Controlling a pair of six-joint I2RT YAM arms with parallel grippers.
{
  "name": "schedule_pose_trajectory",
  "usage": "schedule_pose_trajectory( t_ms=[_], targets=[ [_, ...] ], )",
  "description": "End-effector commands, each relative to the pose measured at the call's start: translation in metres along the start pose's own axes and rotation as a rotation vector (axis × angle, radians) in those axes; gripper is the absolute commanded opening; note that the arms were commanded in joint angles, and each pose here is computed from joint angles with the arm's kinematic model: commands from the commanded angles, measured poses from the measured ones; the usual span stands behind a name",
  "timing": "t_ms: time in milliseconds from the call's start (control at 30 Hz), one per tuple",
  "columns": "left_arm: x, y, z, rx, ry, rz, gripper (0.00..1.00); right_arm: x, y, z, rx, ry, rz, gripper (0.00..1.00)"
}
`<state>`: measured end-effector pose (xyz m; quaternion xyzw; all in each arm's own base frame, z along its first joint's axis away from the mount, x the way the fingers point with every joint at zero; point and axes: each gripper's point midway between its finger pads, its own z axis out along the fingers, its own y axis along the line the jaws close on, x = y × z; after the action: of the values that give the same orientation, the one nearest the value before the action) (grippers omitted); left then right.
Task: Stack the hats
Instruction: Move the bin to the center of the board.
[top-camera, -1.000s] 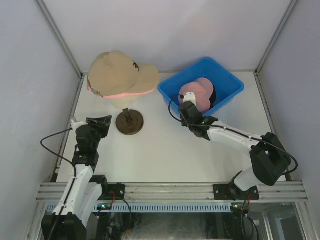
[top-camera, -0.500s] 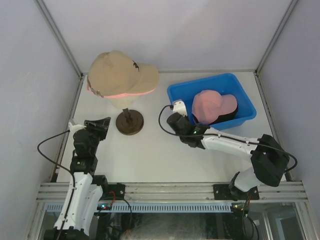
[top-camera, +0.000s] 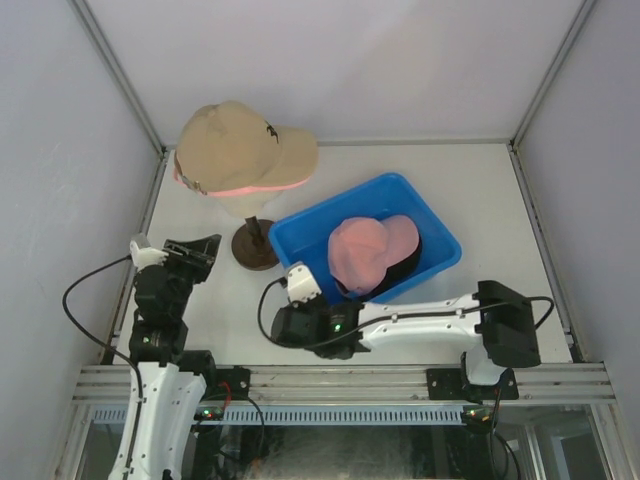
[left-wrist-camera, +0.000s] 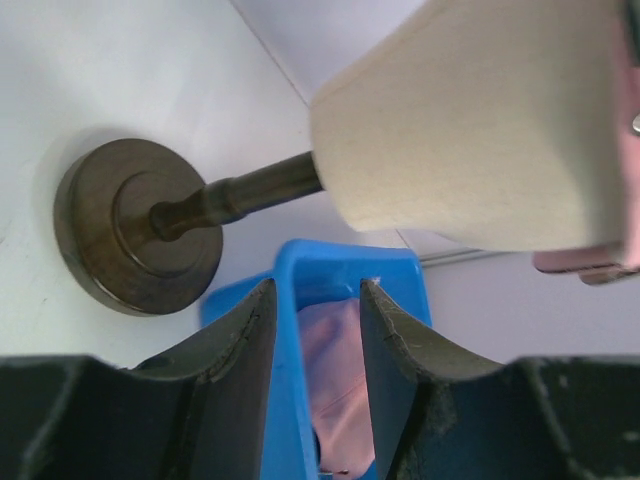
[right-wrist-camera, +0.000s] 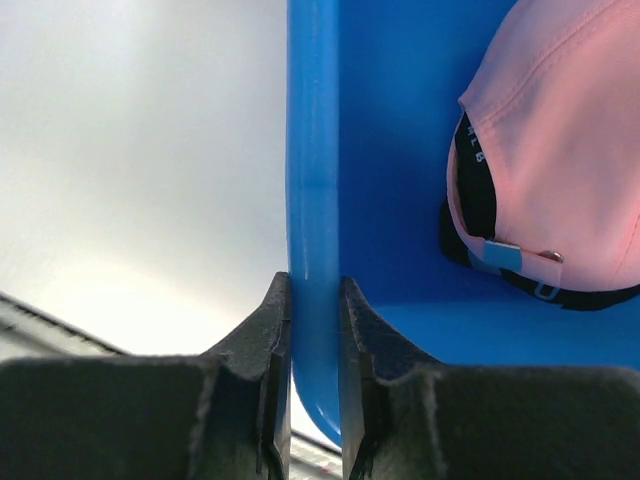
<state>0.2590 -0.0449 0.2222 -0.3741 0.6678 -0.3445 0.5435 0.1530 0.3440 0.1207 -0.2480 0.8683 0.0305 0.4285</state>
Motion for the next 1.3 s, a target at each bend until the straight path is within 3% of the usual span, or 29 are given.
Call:
schedule_pose_trajectory(
  t_ms=[0, 267, 567, 900, 1267],
  targets=[
    [-0.009, -0.048, -0.022, 0.128, 0.021, 0.117, 0.43, 0.006, 0.017, -0.023, 0.069, 0.009, 0.065, 0.03],
    [-0.005, -0.074, -0.042, 0.202, 0.085, 0.217, 0.44, 0.017, 0.056, -0.052, 0.077, 0.022, 0.079, 0.04],
    [0.004, -0.09, -0.063, 0.264, 0.165, 0.308, 0.44, -0.007, 0.13, -0.073, -0.02, -0.037, 0.029, 0.07],
    [0.016, -0.102, -0.071, 0.343, 0.241, 0.37, 0.46, -0.025, 0.097, -0.099, -0.043, -0.11, 0.098, 0.45],
    [0.028, -0.103, -0.072, 0.35, 0.285, 0.453, 0.48, -0.049, 0.054, -0.155, -0.066, -0.206, 0.151, 0.54]
  ],
)
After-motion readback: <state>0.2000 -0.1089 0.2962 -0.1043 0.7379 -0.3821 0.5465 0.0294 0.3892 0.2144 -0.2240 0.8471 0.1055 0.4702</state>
